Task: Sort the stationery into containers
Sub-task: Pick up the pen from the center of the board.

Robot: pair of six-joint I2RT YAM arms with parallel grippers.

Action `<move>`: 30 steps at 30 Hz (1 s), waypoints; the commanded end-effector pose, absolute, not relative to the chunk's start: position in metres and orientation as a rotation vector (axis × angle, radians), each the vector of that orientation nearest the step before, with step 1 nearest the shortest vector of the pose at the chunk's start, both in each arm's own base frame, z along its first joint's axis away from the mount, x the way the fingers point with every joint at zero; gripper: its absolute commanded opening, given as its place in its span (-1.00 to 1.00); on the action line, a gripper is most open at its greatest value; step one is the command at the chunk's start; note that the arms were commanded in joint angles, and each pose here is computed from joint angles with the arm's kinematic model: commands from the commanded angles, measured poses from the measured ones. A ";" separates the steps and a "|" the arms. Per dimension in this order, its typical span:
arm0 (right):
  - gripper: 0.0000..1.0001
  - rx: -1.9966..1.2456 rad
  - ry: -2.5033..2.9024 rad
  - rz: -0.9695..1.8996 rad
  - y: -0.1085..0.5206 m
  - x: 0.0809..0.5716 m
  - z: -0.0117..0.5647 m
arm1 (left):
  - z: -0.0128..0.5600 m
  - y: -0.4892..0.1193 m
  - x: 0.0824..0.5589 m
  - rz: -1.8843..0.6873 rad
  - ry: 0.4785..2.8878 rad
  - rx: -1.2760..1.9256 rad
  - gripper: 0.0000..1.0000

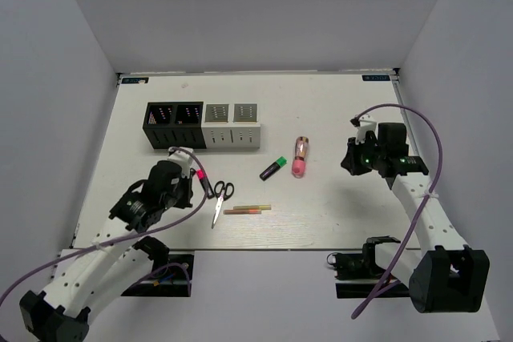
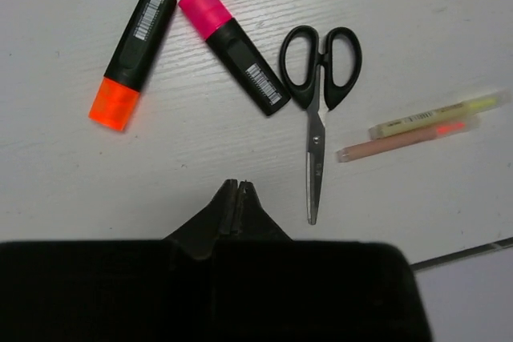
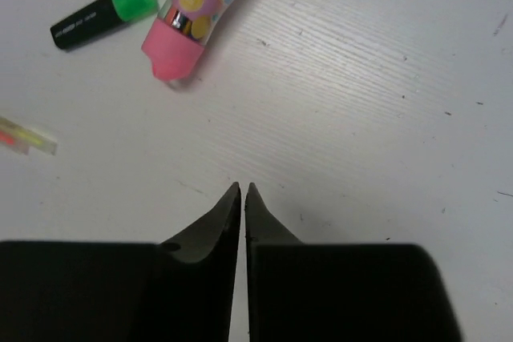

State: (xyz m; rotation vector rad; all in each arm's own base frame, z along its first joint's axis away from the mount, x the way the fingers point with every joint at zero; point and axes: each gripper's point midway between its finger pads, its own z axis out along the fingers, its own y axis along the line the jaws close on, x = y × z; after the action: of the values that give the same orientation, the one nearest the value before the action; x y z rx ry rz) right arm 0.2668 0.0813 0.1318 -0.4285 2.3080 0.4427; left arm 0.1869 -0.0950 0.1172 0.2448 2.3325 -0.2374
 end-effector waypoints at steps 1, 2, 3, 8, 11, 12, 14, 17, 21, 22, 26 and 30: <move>-0.80 -0.545 2.267 0.549 0.097 0.259 0.153 | 0.126 -0.090 0.196 -0.176 2.368 0.163 -1.00; 0.80 -0.567 2.263 0.582 0.100 0.255 0.155 | 0.118 -0.084 0.198 -0.109 2.410 0.140 -0.44; 0.81 -0.586 2.249 0.598 0.104 0.256 0.161 | 0.113 -0.081 0.200 -0.060 2.451 0.135 0.25; -1.00 -0.659 2.214 0.707 0.118 0.247 0.158 | 0.098 -0.065 0.221 0.083 2.577 0.153 0.46; 0.06 -0.701 2.198 0.706 0.118 0.245 0.156 | 0.087 -0.069 0.241 0.028 2.598 0.177 0.18; 0.21 -0.713 2.190 0.693 0.116 0.245 0.155 | 0.081 -0.069 0.248 0.017 2.604 0.195 -0.03; 0.24 -0.720 2.190 0.689 0.116 0.243 0.152 | 0.071 -0.067 0.262 0.042 2.610 0.233 -0.12; 0.31 -0.741 2.162 0.688 0.117 0.239 0.151 | 0.061 -0.061 0.275 0.101 2.623 0.300 -0.07; 0.33 -0.758 2.132 0.691 0.119 0.236 0.157 | 0.058 -0.061 0.290 0.101 2.601 0.324 0.26; 0.33 -0.757 2.129 0.685 0.118 0.236 0.157 | 0.059 -0.059 0.295 0.116 2.579 0.377 0.37; 0.33 -0.768 2.122 0.685 0.117 0.234 0.155 | 0.051 -0.055 0.301 0.153 2.564 0.424 0.40; 0.33 -0.769 2.133 0.683 0.117 0.235 0.153 | 0.036 -0.050 0.301 0.168 2.570 0.459 0.40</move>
State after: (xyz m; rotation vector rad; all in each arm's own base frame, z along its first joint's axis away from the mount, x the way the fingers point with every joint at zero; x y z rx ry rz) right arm 0.2360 0.1152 0.1542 -0.7421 2.1527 0.6719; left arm 0.2877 -0.0516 0.0359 0.4169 2.6273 0.1610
